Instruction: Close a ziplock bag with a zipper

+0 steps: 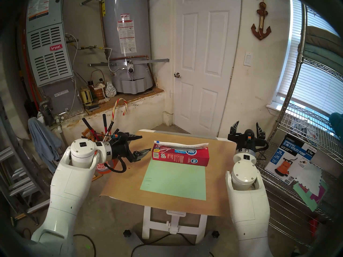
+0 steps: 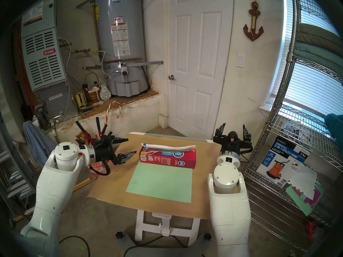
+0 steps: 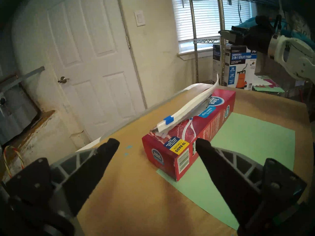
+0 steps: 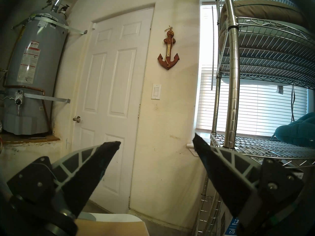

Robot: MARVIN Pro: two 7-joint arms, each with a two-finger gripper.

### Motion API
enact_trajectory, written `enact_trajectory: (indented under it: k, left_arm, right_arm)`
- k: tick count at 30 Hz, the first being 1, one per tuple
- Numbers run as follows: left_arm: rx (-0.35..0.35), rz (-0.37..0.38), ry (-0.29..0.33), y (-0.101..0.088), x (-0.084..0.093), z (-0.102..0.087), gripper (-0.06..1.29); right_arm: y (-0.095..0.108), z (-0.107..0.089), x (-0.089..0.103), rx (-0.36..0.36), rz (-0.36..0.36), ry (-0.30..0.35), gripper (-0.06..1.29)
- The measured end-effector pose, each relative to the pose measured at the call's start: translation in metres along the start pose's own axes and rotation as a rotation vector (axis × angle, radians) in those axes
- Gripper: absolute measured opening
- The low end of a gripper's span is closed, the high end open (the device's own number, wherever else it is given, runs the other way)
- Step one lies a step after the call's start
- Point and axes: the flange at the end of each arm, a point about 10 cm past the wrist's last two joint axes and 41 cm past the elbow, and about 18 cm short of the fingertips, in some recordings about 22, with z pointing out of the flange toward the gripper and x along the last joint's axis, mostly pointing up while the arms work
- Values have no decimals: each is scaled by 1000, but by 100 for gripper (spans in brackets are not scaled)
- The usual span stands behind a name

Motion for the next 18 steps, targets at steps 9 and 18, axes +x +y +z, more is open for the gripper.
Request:
enact_trajectory:
  k: [9, 18]
  left_arm:
    - [-58, 6, 4, -12, -3, 11, 127]
    - [-83, 1, 6, -27, -3, 22, 127]
  right_arm:
    - [0, 0, 0, 0, 0, 0, 123]
    - [0, 0, 0, 0, 0, 0, 123]
